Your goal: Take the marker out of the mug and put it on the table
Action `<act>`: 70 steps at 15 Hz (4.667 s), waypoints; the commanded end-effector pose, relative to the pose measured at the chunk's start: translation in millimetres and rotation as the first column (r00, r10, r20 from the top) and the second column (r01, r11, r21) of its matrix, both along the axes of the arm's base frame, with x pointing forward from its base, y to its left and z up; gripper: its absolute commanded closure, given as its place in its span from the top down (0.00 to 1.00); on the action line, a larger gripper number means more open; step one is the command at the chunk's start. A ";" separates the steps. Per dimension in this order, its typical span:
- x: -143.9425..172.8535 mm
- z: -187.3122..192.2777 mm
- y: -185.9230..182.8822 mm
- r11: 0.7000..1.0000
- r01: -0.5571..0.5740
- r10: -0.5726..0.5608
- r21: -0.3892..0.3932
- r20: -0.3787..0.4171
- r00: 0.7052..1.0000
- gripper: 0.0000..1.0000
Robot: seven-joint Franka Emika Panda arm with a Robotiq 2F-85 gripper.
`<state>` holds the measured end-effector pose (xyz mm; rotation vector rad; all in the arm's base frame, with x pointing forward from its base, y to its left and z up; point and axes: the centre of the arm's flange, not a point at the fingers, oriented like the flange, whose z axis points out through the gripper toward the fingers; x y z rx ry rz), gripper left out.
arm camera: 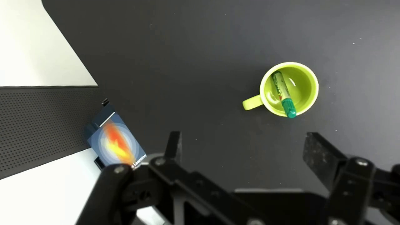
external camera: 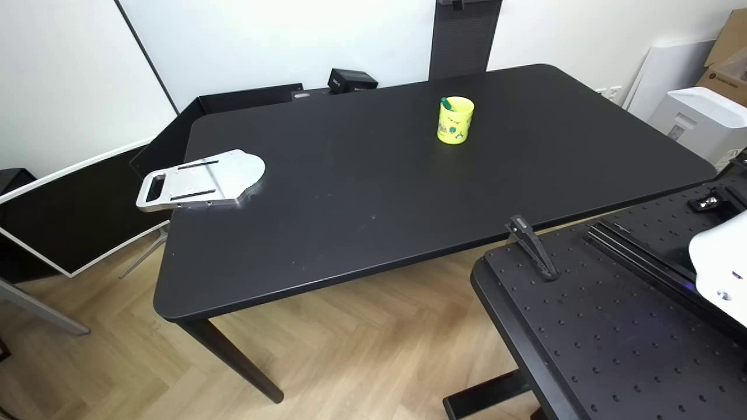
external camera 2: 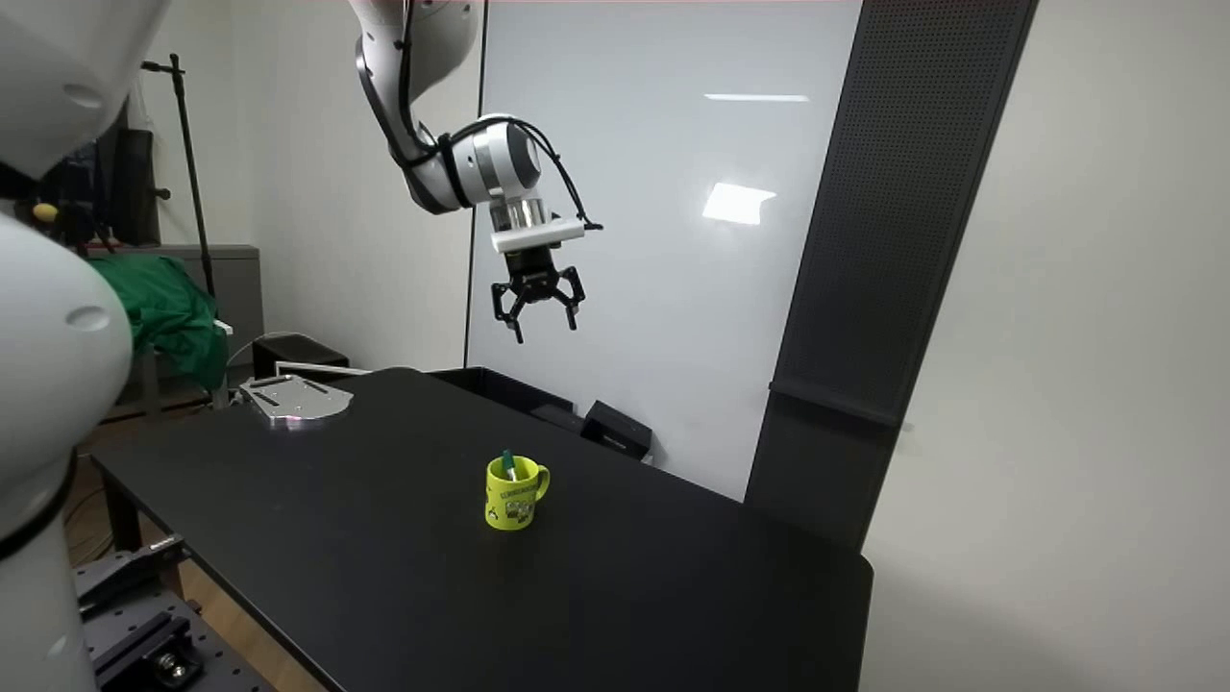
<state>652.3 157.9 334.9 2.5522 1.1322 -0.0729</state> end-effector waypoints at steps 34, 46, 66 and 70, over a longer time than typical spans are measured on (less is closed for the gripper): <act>6.3 -148.1 49.6 0.997 -0.076 0.074 -0.008 -0.146 0.986 1.00; 12.5 -192.7 55.0 0.997 -0.077 0.074 -0.009 -0.188 0.979 1.00; 6.5 -208.7 43.8 0.997 -0.047 0.029 -0.058 -0.271 0.962 1.00; 6.2 -212.9 43.4 0.997 -0.046 0.028 -0.058 -0.274 0.961 1.00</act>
